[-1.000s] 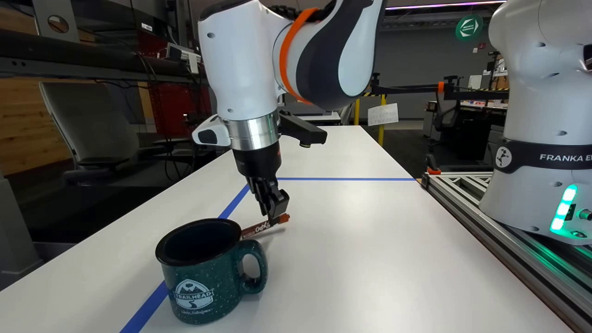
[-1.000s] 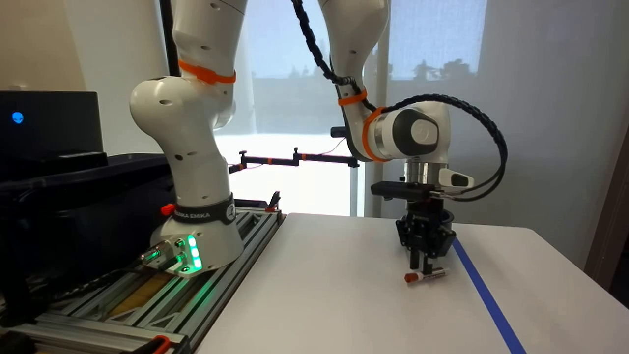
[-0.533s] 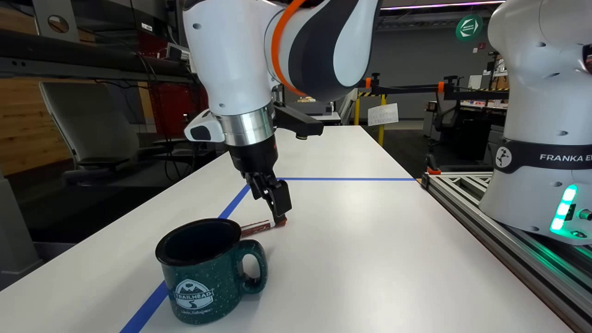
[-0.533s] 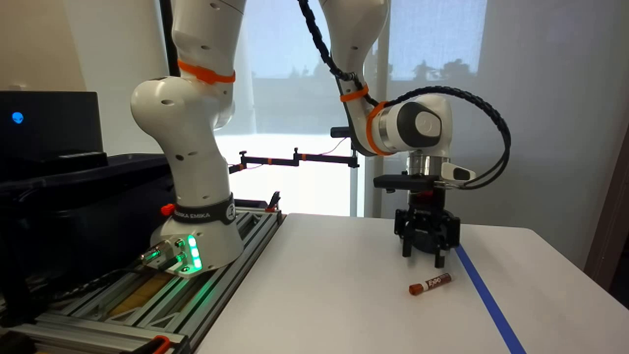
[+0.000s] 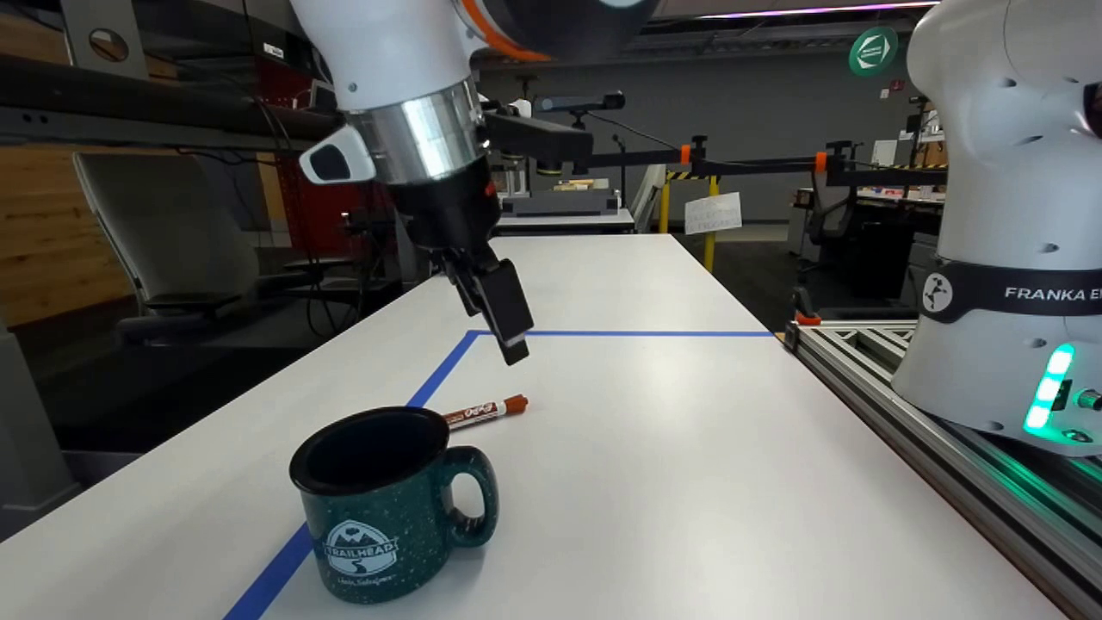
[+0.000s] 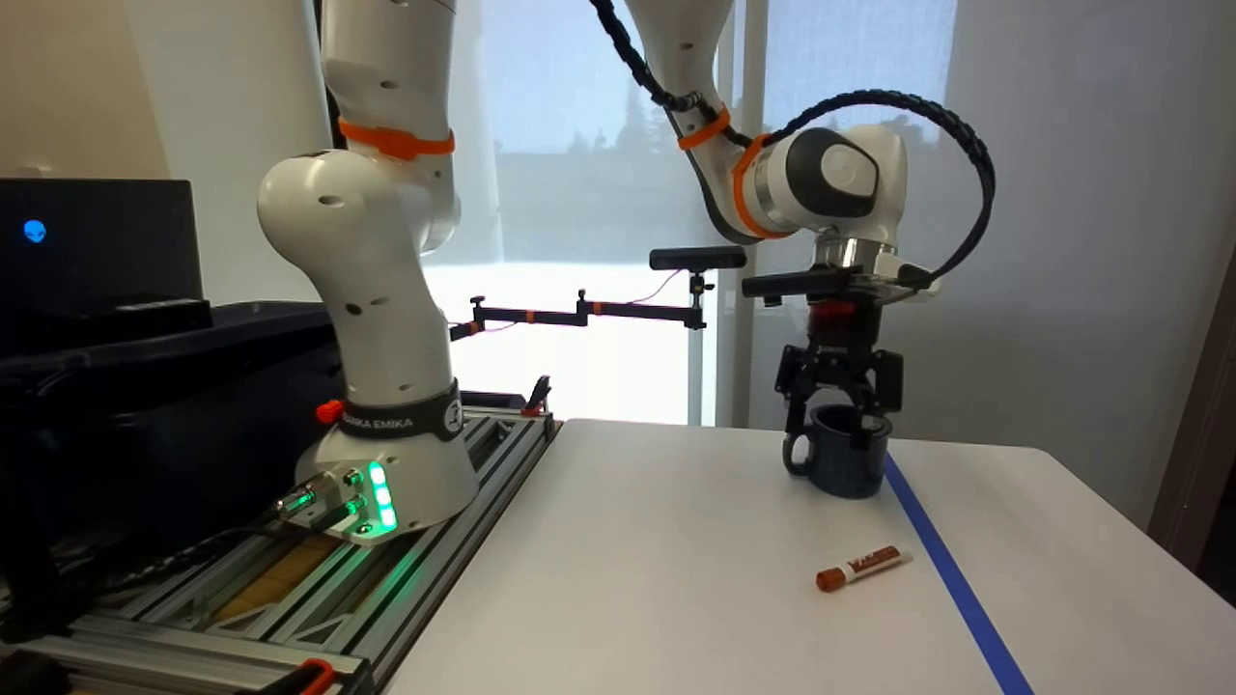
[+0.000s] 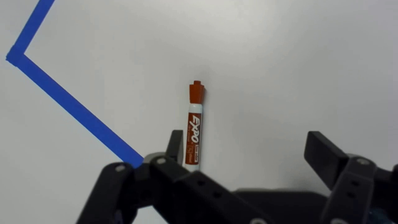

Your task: Take the marker out of the cup

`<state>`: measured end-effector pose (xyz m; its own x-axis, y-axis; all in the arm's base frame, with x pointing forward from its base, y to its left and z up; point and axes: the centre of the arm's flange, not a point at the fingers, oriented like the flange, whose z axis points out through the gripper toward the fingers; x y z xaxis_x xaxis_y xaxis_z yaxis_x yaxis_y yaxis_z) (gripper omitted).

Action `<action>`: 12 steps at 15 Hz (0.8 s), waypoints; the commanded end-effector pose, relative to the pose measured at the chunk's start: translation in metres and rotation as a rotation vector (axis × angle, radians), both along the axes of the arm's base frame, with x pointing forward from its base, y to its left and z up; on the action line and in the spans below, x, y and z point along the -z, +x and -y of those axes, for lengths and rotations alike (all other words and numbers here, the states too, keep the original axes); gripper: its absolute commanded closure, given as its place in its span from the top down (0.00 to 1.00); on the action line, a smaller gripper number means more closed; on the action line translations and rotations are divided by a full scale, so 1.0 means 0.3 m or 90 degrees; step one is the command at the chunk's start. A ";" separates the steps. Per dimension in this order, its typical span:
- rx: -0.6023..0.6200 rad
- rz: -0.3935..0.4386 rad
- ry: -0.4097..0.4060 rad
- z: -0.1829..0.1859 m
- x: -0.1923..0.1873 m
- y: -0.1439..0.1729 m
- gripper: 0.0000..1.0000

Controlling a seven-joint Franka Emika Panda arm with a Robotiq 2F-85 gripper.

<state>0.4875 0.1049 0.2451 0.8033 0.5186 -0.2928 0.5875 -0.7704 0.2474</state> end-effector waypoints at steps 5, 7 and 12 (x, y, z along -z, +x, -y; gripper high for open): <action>0.173 0.100 0.120 -0.029 -0.133 -0.015 1.00; 0.152 0.084 0.104 -0.032 -0.119 0.029 1.00; 0.154 0.085 0.106 -0.032 -0.106 0.030 1.00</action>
